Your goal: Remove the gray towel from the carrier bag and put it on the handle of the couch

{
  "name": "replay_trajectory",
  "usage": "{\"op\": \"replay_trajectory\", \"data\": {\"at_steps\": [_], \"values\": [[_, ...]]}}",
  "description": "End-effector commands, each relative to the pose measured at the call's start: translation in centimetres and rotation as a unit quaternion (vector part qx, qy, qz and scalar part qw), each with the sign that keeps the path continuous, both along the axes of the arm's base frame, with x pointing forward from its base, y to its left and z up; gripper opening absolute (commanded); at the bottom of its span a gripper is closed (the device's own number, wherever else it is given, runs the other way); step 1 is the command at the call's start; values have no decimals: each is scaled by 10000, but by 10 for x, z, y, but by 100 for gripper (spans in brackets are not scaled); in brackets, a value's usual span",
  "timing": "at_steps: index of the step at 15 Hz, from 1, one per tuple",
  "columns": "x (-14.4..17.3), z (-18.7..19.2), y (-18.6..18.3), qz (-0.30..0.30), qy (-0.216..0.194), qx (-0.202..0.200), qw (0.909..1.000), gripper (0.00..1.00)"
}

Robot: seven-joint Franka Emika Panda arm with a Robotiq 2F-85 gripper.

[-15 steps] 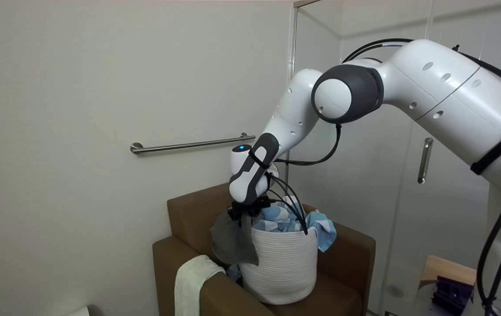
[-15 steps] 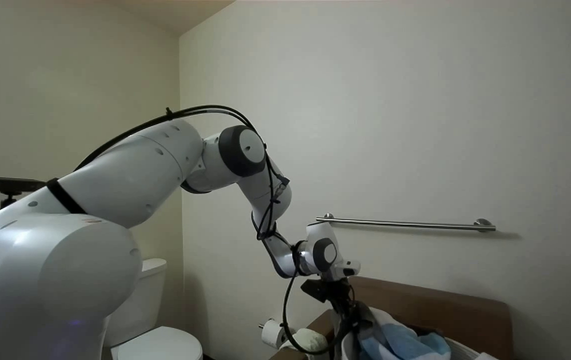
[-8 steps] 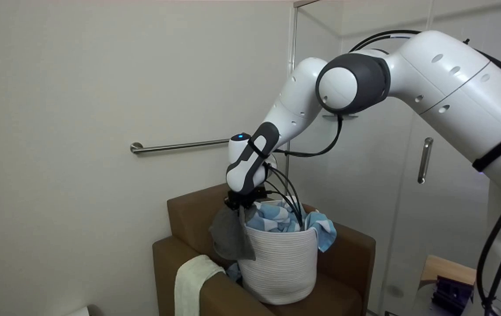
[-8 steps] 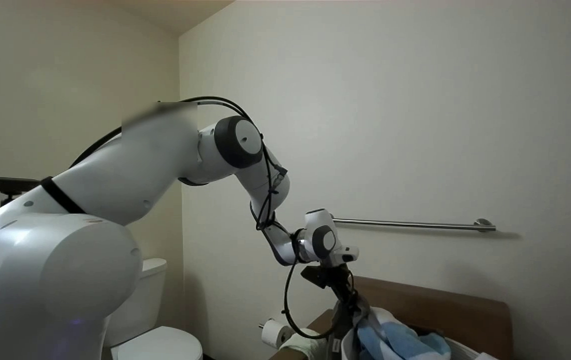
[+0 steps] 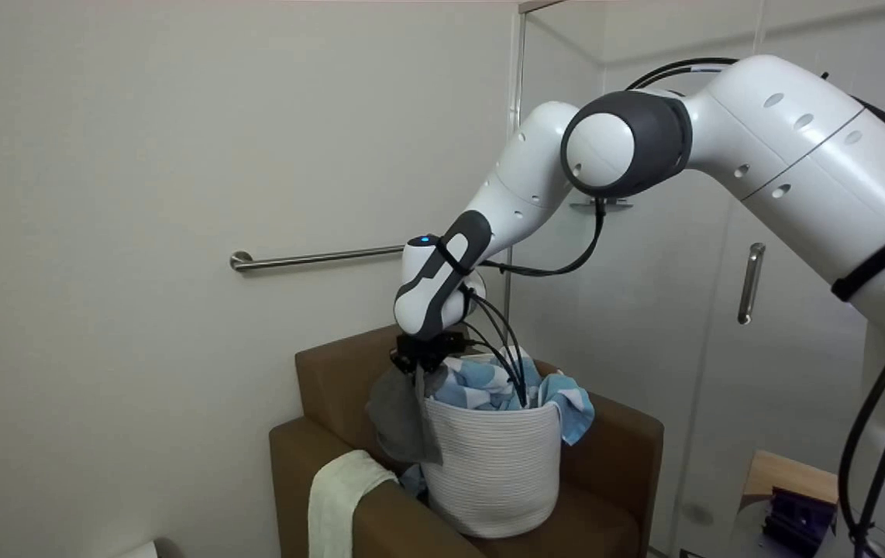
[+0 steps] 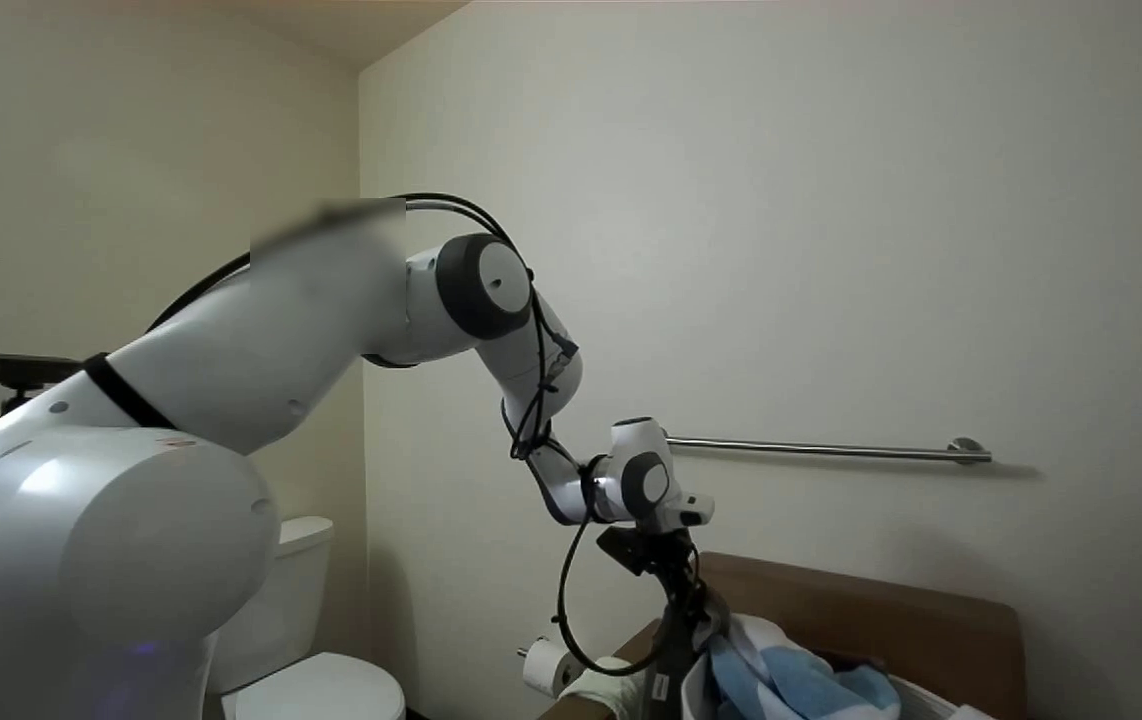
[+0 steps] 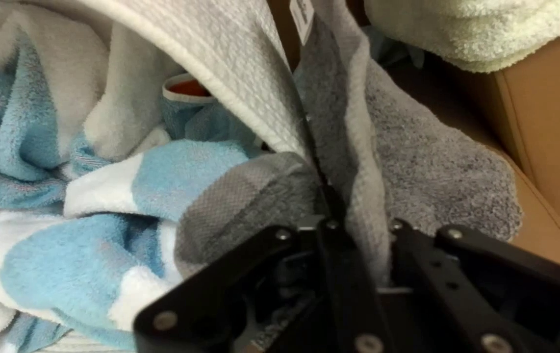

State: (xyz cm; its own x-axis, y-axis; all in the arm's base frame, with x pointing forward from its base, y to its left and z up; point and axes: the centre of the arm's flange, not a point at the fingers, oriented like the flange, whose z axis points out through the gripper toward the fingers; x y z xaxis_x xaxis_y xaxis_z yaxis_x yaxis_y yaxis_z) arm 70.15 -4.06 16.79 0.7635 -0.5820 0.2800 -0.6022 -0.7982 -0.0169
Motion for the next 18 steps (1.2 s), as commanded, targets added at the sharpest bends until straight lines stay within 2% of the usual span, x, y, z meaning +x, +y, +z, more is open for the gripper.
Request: {"op": "replay_trajectory", "data": {"at_steps": [1,5,8,10,12,15,18], "values": [[11,52,20,-9,-58,256,9997,10],[23,114,73,-50,-308,193,9993,10],[36,169,126,-330,-474,61,9983,10],[43,203,161,-643,-598,-171,9960,9],[56,230,189,-1105,-609,-568,9904,9],[54,264,218,-1768,-538,-1029,9774,9],[47,286,244,-2036,-404,-1300,9695,9]]}}
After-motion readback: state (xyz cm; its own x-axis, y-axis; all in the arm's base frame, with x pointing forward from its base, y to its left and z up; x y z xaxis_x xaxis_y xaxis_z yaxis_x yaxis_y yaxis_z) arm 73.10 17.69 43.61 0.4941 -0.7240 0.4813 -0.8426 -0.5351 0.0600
